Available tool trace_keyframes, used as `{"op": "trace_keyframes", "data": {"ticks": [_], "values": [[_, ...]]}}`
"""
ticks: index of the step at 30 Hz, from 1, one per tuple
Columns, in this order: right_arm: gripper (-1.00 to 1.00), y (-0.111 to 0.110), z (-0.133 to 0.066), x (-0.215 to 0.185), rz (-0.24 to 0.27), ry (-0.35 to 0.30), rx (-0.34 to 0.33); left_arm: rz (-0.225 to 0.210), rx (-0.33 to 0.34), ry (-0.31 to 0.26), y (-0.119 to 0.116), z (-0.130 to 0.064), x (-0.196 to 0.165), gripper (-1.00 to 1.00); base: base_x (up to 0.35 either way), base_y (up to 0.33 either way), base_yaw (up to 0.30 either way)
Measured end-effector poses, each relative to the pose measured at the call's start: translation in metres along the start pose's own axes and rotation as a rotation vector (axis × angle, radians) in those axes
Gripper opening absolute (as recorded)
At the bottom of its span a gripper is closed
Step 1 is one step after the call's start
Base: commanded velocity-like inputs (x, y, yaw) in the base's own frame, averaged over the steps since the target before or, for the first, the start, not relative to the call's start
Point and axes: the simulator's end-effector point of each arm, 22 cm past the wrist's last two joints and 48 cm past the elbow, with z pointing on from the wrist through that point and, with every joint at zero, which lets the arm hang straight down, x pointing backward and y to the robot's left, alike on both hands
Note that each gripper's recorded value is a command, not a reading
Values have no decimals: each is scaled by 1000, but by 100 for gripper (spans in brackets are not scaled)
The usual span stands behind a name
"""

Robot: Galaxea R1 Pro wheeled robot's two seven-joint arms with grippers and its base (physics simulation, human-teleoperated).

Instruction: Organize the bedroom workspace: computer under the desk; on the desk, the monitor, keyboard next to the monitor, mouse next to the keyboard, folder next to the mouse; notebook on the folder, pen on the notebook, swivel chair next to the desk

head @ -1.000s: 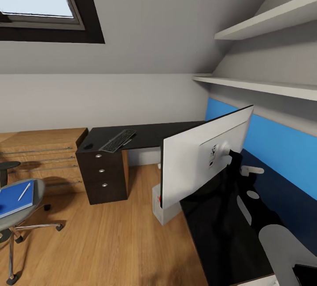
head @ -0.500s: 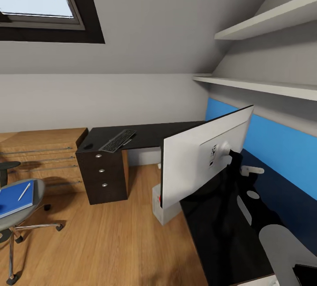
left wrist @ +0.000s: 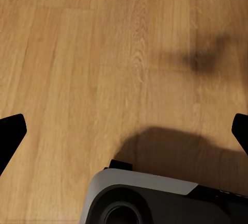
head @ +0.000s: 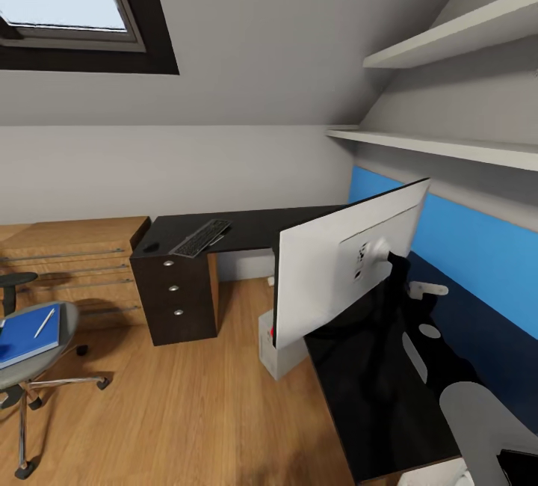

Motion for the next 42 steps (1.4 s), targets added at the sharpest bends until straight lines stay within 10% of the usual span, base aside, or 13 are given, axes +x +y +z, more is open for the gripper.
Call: {"op": "trace_keyframes", "data": {"ticks": [29, 42], "values": [[100, 10, -1, -7, 14, 12, -11, -1, -1, 1, -1, 0, 0, 100, -174, 0, 0], [100, 58, -111, -8, 59, 190, -97, -50, -96, -65, -7, 30, -87, 100, -2, 0, 0]]}}
